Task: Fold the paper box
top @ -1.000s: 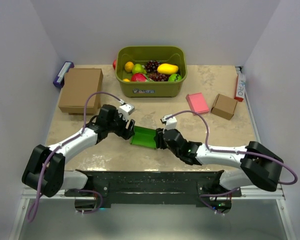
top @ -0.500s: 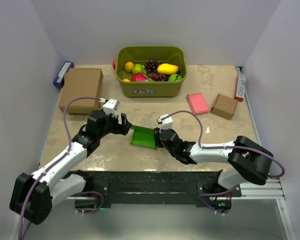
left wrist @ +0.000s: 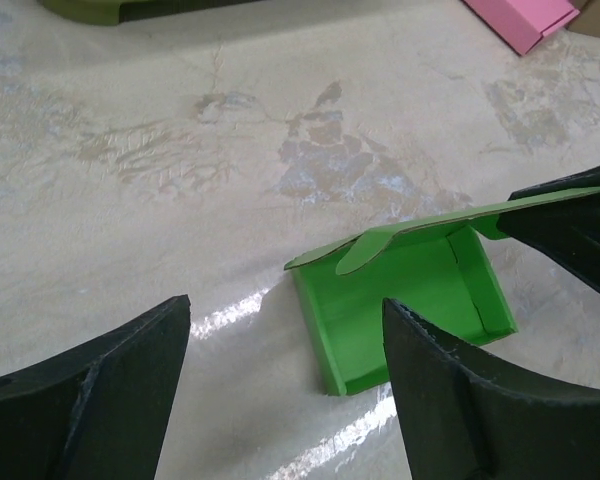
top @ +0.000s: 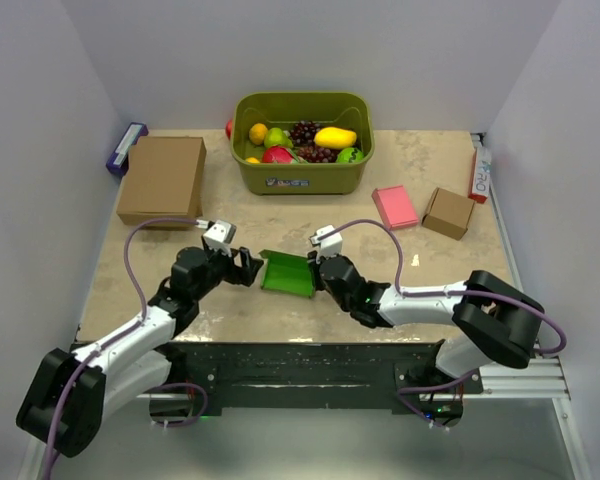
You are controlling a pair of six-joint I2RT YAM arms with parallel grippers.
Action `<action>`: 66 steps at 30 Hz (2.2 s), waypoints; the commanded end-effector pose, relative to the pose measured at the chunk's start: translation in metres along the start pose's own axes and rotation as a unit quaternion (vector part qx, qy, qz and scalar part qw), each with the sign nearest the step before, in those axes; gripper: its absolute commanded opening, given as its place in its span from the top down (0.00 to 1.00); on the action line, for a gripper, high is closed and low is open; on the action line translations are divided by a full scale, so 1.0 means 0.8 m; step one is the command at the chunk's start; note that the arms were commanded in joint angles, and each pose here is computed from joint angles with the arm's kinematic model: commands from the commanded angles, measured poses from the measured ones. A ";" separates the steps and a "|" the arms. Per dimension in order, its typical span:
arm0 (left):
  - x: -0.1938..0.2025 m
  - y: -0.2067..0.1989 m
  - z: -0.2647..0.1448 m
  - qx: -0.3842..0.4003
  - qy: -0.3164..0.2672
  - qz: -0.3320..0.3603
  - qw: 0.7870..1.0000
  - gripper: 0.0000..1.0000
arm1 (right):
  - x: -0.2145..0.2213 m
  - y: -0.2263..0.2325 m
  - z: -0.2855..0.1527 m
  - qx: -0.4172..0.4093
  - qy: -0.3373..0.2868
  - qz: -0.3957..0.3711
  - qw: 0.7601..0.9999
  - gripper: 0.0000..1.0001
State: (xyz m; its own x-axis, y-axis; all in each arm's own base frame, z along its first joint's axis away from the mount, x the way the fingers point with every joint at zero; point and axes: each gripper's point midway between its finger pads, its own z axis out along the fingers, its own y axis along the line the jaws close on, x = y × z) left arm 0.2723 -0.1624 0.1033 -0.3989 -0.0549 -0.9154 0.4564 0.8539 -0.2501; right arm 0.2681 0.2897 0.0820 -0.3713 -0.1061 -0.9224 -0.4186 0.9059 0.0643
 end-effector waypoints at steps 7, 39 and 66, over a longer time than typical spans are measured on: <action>-0.033 -0.025 0.026 0.073 -0.063 0.087 0.992 0.27 | -0.031 -0.001 0.003 -0.009 -0.039 -0.004 0.999 0.87; -0.045 -0.001 0.025 0.032 -0.068 0.100 0.992 0.16 | -0.037 0.032 -0.029 -0.225 0.046 -0.138 0.963 1.00; -0.017 -0.036 0.028 0.124 -0.039 0.093 0.987 0.64 | -0.041 0.025 -0.026 -0.213 0.039 -0.135 0.967 1.00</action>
State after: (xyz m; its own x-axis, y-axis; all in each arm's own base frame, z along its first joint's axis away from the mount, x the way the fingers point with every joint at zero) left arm 0.2757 -0.1926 0.0953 -0.2967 0.0796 -0.9517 0.6796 0.7177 -0.1518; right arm 0.2461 0.2945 0.0942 -0.3116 -0.4086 -0.8579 -0.8007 0.5991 0.0055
